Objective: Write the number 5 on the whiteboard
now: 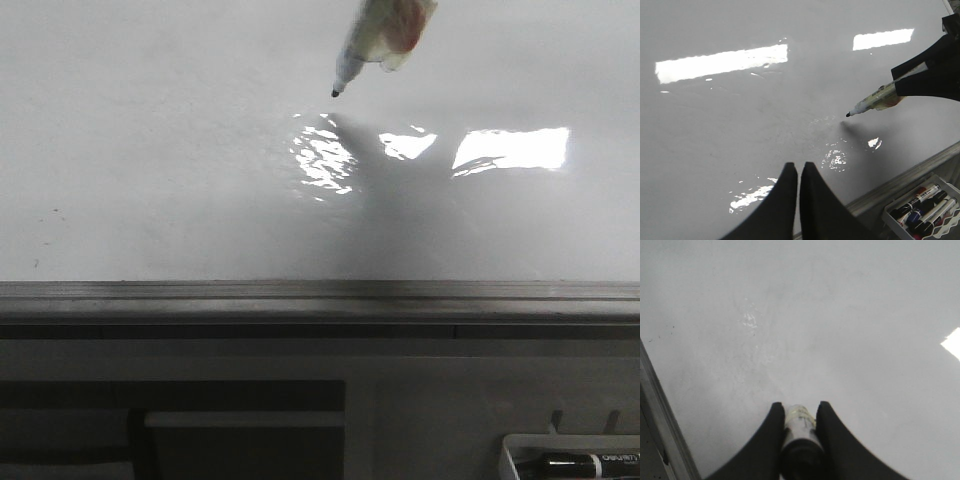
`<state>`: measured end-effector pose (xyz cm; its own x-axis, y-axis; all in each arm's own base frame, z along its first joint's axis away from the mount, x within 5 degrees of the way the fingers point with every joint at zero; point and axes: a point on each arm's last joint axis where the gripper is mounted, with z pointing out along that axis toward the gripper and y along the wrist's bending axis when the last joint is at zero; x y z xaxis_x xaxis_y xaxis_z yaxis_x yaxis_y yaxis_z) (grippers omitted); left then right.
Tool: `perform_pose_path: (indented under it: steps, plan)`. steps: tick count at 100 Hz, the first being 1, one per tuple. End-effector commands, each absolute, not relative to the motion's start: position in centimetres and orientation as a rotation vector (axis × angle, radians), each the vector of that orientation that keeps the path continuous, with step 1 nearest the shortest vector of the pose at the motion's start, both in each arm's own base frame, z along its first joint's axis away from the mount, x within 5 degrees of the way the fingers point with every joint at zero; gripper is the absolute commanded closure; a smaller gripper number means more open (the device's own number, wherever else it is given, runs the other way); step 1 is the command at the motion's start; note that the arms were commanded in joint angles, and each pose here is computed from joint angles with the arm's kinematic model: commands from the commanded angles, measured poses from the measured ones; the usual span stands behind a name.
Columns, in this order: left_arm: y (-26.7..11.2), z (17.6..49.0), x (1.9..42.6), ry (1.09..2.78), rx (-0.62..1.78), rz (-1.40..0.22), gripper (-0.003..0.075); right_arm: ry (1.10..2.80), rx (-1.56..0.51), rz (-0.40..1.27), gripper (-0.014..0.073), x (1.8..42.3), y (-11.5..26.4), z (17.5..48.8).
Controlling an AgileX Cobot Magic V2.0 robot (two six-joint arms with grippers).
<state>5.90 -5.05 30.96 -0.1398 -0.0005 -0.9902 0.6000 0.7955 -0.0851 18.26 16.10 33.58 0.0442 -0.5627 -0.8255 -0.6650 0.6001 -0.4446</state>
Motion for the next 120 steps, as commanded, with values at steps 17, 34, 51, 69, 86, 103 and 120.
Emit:
perform_pose_path:
  steps: [17, 34, 51, 69, 86, 103, 120]
  plan:
    - [-4.9, 32.2, 6.0, 1.595, 0.413, -0.578, 0.0741, 1.56, -1.015, 0.127, 0.0634, 19.1, 16.6, 34.6]
    - [-4.9, 32.2, 6.0, 1.595, 0.413, -0.578, 0.0741, 1.617, -1.014, 0.121, 0.0634, 19.5, 16.8, 33.9]
    - [-4.9, 32.2, 6.0, 1.595, 0.413, -0.578, 0.0741, 1.655, -0.995, 0.129, 0.0634, 19.5, 16.7, 33.6]
    - [-4.9, 32.2, 6.0, 1.595, 0.413, -0.578, 0.0741, 1.715, -0.953, 0.173, 0.0634, 19.3, 16.7, 32.8]
    - [-4.9, 32.2, 6.0, 1.595, 0.413, -0.578, 0.0741, 1.76, -0.973, 0.171, 0.0634, 18.9, 16.7, 31.8]
    - [-4.9, 32.2, 6.0, 1.595, 0.413, -0.578, 0.0741, 1.774, -0.98, 0.142, 0.0634, 18.9, 16.5, 31.9]
    - [-4.9, 32.2, 6.0, 1.595, 0.413, -0.578, 0.0741, 1.839, -0.991, 0.062, 0.0634, 18.9, 15.7, 31.6]
